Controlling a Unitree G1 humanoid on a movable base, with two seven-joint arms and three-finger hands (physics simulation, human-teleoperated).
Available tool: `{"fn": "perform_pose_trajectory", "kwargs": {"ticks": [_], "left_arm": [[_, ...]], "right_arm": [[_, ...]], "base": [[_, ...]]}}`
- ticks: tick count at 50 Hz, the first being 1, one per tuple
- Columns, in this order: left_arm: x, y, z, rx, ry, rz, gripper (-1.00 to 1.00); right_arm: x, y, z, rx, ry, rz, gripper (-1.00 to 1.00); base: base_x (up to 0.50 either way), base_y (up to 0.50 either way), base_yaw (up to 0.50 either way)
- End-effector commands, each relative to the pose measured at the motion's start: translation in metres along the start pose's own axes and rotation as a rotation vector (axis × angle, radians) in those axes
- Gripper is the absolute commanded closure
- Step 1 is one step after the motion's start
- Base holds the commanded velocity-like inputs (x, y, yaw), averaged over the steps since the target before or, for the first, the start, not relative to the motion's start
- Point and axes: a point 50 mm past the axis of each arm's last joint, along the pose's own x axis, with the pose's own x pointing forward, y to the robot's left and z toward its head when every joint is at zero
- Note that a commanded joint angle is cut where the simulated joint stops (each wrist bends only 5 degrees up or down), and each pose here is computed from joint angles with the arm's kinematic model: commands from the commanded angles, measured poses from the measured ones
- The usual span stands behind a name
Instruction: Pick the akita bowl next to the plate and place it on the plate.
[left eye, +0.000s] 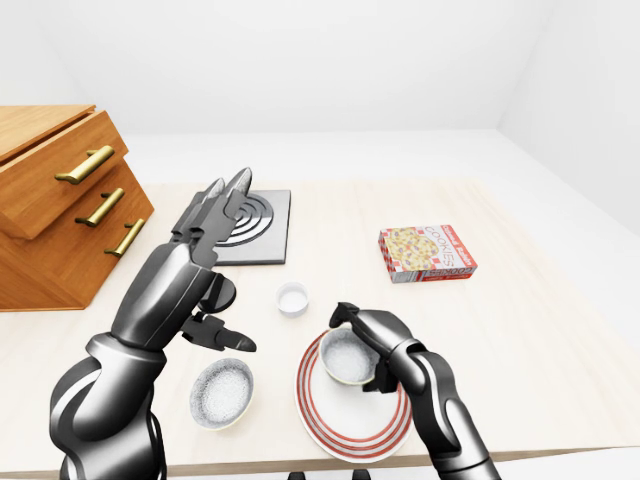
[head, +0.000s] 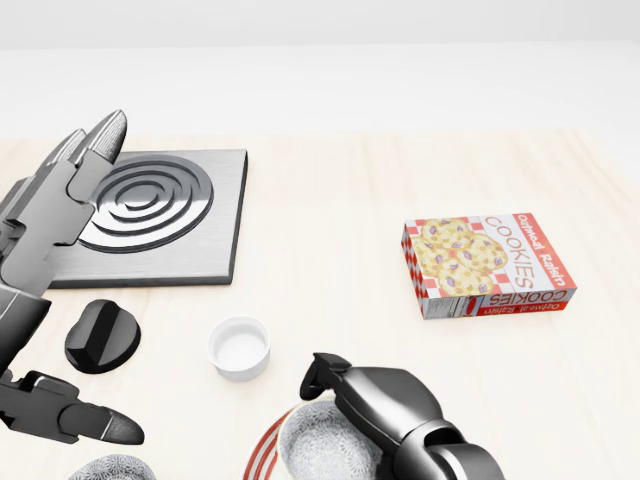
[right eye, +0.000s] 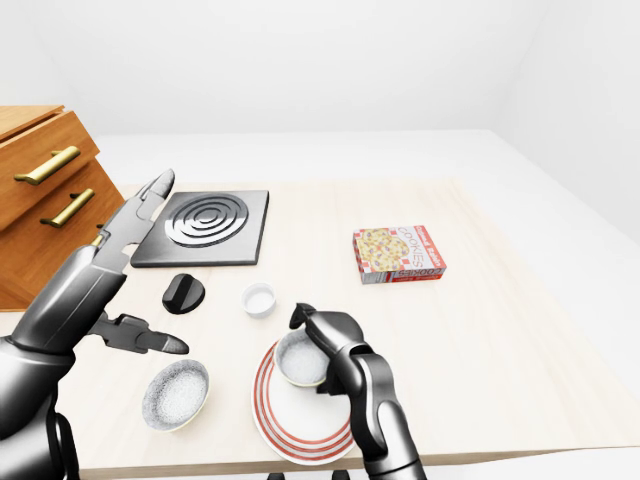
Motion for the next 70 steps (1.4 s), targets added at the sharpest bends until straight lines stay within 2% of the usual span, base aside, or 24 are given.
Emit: {"fn": "perform_pose_trajectory", "kwargs": {"ticks": [1, 2, 37, 49, 54, 61, 63, 70], "left_arm": [[0.0, 0.0, 0.001, 0.006, -0.003, -0.001, -1.0], [0.0, 0.0, 0.0, 0.003, 0.0, -0.001, -1.0], [0.0, -0.002, -0.004, -0.007, 0.02, -0.008, -1.0], [0.0, -0.001, -0.002, 0.003, 0.011, -0.01, -1.0], [0.0, -0.001, 0.0, 0.01, 0.007, -0.011, -1.0], [0.001, -0.001, -0.002, 0.0, 0.013, -0.009, -1.0], [0.0, -0.001, -0.002, 0.002, 0.012, -0.01, -1.0], [0.0, -0.001, -0.001, 0.007, 0.01, -0.011, -1.0]], "right_arm": [[0.001, -0.001, 0.008, 0.081, -0.08, 0.033, -0.62], [0.002, -0.001, 0.008, 0.078, -0.079, 0.033, -1.0], [0.001, -0.004, 0.01, 0.06, -0.079, 0.03, -1.0], [-0.004, -0.014, 0.015, 0.02, -0.092, 0.055, -1.0], [-0.01, -0.042, 0.022, -0.026, -0.112, -0.063, -1.0], [-0.047, -0.098, 0.046, -0.157, -0.151, -0.372, -1.0], [-0.064, -0.118, 0.051, -0.208, -0.151, -0.498, -1.0], [-0.095, -0.161, 0.055, -0.286, -0.145, -0.731, -1.0]], "base": [[0.0, 0.0, 0.0], [0.0, 0.0, 0.0], [0.0, 0.0, 0.0], [0.0, 0.0, 0.0], [0.0, 0.0, 0.0], [0.0, 0.0, 0.0], [0.0, 0.0, 0.0], [0.0, 0.0, 0.0]]}}
